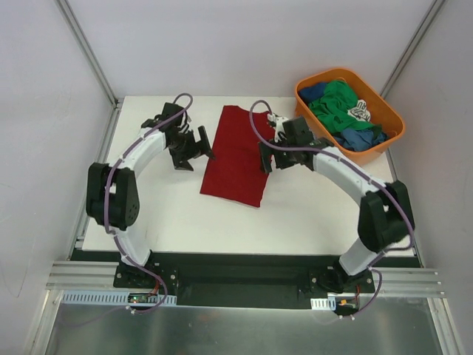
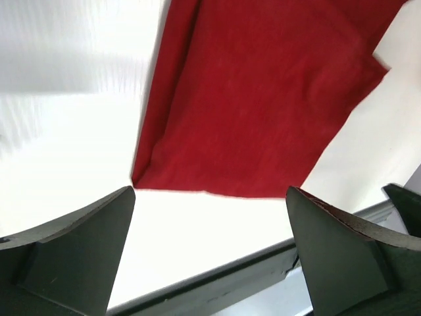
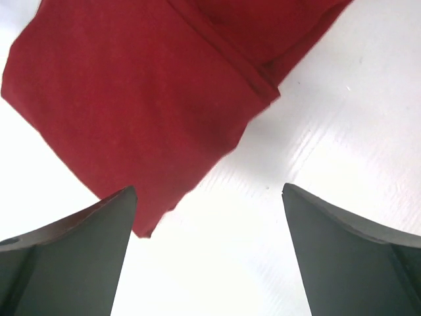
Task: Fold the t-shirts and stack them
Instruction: Fold the folded rectangular tshirt in 1/3 of the way, then grab one side of the 2/3 rectangular tshirt with both arms
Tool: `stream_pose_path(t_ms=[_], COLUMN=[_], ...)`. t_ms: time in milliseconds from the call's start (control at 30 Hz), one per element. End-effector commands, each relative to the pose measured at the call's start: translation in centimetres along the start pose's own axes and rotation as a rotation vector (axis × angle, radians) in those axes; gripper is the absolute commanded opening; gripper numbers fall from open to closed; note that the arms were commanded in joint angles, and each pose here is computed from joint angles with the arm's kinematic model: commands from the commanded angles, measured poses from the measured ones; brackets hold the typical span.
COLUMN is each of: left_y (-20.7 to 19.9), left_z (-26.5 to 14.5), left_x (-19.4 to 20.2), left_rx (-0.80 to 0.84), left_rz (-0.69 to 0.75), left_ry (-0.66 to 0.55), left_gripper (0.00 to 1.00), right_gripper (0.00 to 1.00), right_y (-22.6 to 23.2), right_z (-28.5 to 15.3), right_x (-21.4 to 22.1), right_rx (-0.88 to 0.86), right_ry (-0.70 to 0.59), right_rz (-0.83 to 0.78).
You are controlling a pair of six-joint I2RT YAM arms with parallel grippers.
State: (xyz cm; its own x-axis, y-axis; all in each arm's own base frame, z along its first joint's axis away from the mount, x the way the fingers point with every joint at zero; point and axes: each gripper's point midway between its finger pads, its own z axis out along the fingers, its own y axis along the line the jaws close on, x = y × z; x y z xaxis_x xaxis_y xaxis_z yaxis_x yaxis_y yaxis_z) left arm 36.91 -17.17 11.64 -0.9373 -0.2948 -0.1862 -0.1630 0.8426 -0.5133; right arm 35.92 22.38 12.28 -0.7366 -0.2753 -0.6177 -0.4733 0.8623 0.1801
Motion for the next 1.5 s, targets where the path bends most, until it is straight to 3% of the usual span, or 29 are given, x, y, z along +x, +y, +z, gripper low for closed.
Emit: stream_pose_path(t_ms=[0, 67, 133, 200, 267, 400, 533, 667, 867, 1000, 1100, 1333, 1467], left_y=[1.6, 2.6, 3.5, 4.0, 4.2, 4.7, 4.6, 4.9, 5.8, 5.1, 5.2, 4.9, 5.0], left_z=[-1.5, -1.7, -1.5, -1.0, -0.6, 0.6, 1.9, 3.3, 4.8, 5.5, 6.0, 6.3, 6.1], left_x=[3.4, 5.2, 6.5, 7.8, 8.4, 9.0, 8.0, 7.8, 7.9, 7.5, 7.6, 7.3, 7.2], left_rx=[-0.031, -0.037, -0.043, -0.038, -0.030, -0.023, -0.019, -0.032, -0.054, -0.024, -0.022, -0.004, -0.008], left_rz=[-0.026, -0.039, -0.057, -0.075, -0.094, -0.125, -0.139, -0.156, -0.184, -0.188, -0.193, -0.179, -0.161], left_ry=[0.011, 0.023, 0.032, 0.065, 0.083, 0.100, 0.098, 0.132, 0.154, 0.170, 0.183, 0.191, 0.177], left_gripper=[0.99, 0.99, 0.99, 0.99, 0.99, 0.99, 0.91, 0.69, 0.63, 0.53, 0.41, 0.00, 0.00], right_gripper=[0.97, 0.97, 0.97, 0.97, 0.97, 0.97, 0.97, 0.99, 0.93, 0.90, 0.87, 0.78, 0.74], right_y=[0.9, 2.8, 3.0, 3.7, 4.4, 8.5, 10.0, 11.7, 13.0, 12.8, 12.1, 10.6, 9.7], right_z=[-3.5, -7.8, -8.7, -8.8, -7.5, -5.6, -3.8, -2.1, 0.7, 2.0, 2.8, 4.0, 4.6], right_x=[-0.3, -3.4, -2.0, -1.4, 0.9, 3.9, 6.5, 7.9, 9.6, 10.6, 11.1, 11.3, 11.8], right_rx=[0.019, -0.035, -0.058, -0.095, -0.146, -0.334, -0.276, -0.268, -0.283, -0.262, -0.230, -0.153, -0.114], right_ry=[-0.242, -0.505, -0.545, -0.493, -0.331, -0.166, -0.057, 0.024, 0.127, 0.178, 0.209, 0.233, 0.259], right_rz=[-0.042, -0.099, -0.091, -0.135, -0.140, -0.213, -0.389, -0.486, -0.514, -0.539, -0.551, -0.577, -0.583])
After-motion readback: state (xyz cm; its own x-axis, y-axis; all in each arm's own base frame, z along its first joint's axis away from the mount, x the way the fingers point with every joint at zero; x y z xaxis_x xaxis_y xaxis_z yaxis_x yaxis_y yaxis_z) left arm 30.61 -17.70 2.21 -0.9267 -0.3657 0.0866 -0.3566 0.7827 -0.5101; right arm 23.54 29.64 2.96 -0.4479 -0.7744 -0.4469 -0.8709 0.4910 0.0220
